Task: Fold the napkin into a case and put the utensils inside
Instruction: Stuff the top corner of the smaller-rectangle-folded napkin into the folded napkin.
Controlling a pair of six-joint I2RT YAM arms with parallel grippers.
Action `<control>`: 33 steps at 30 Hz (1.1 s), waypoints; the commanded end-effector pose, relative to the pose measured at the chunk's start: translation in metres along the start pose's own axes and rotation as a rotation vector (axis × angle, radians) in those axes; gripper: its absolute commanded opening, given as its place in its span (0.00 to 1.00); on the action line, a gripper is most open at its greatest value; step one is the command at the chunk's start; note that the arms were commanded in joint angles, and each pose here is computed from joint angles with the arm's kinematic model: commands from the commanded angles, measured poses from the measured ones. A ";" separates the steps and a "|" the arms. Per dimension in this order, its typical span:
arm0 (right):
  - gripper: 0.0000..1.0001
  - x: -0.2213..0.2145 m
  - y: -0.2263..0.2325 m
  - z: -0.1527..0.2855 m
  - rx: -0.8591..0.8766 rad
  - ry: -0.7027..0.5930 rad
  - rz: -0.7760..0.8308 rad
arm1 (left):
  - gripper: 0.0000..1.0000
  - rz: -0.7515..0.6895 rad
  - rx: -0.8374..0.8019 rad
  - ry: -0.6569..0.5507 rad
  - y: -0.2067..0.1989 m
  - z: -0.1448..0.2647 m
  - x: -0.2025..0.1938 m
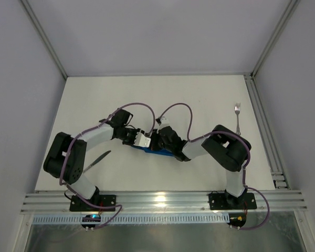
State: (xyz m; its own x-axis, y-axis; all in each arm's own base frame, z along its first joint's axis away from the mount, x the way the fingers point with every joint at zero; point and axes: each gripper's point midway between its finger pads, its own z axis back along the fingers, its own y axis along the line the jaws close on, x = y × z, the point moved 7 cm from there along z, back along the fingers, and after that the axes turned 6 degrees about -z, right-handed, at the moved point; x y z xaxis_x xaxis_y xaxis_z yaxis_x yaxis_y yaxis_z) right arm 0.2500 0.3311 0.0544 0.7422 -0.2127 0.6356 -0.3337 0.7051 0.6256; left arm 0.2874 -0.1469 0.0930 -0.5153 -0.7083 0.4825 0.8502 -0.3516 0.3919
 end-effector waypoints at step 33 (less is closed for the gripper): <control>0.04 -0.011 0.007 -0.012 0.055 0.091 0.006 | 0.00 -0.152 0.388 0.022 -0.019 -0.029 -0.019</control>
State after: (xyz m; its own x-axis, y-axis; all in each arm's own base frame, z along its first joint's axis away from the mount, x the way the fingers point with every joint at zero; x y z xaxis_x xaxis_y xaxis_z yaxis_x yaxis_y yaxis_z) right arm 0.2470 0.3384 0.0561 0.7679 -0.1525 0.6221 -0.3793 0.6744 0.6335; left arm 0.2862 -0.1458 0.0633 -0.6124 -0.6849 0.3948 0.6728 -0.1893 0.7152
